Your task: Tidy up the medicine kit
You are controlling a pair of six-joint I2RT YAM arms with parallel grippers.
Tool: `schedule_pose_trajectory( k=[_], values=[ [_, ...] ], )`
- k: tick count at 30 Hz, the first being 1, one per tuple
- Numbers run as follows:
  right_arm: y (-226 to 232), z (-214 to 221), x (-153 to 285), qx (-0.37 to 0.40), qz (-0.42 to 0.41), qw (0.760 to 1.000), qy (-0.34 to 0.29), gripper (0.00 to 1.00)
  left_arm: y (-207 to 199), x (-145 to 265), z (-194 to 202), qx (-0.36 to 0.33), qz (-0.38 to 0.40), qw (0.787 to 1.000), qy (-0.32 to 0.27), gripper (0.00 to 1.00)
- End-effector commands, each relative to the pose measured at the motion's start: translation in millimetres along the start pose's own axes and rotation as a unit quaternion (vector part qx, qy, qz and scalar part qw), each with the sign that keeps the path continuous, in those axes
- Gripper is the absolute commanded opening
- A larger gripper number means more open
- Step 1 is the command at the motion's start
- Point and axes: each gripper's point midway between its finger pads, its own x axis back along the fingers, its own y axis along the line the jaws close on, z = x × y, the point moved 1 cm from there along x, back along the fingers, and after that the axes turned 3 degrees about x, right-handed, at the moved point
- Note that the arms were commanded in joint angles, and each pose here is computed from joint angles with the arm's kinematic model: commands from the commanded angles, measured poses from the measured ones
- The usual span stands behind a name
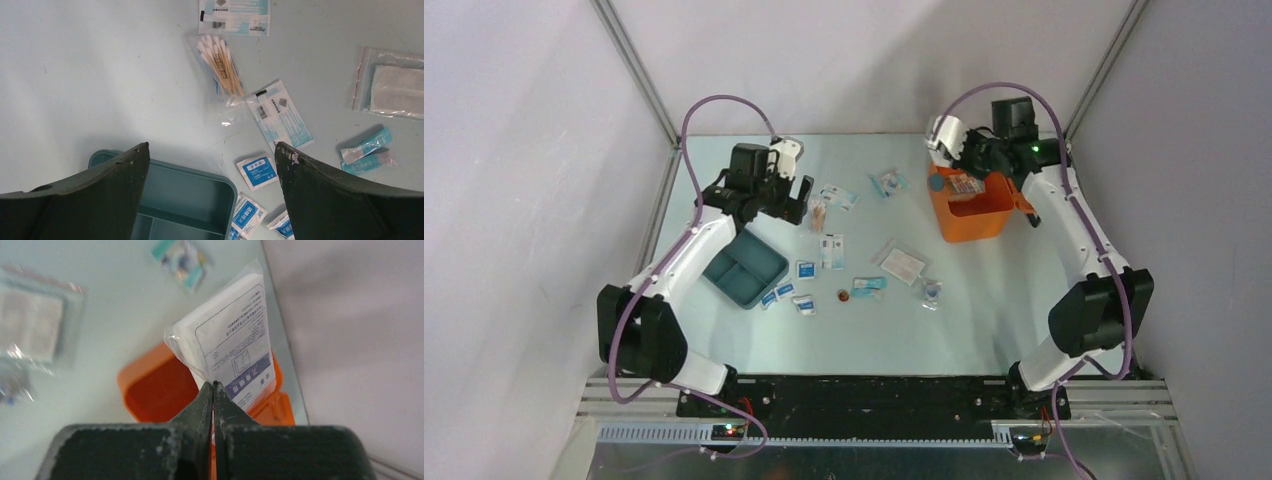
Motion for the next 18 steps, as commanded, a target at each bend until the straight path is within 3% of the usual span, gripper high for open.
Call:
schedule_pose_trajectory(
  k=[1,5,18],
  values=[
    [4.7,43.7,11.8,0.07,-0.024,0.996,0.054,0.0,-0.9,1.9,-29.0,0.004,0.001,0.999,-0.035,1.0],
    [17.0,71.1,0.9,0.075,-0.067,0.992,0.082,0.0,1.1,0.8,-29.7,0.002,-0.003,0.999,-0.035,1.0],
    [18.0,107.4,-40.5,0.061,-0.096,0.979,0.172,0.0,5.8,7.0,-18.8,-0.008,-0.018,0.999,-0.03,1.0]
  ],
)
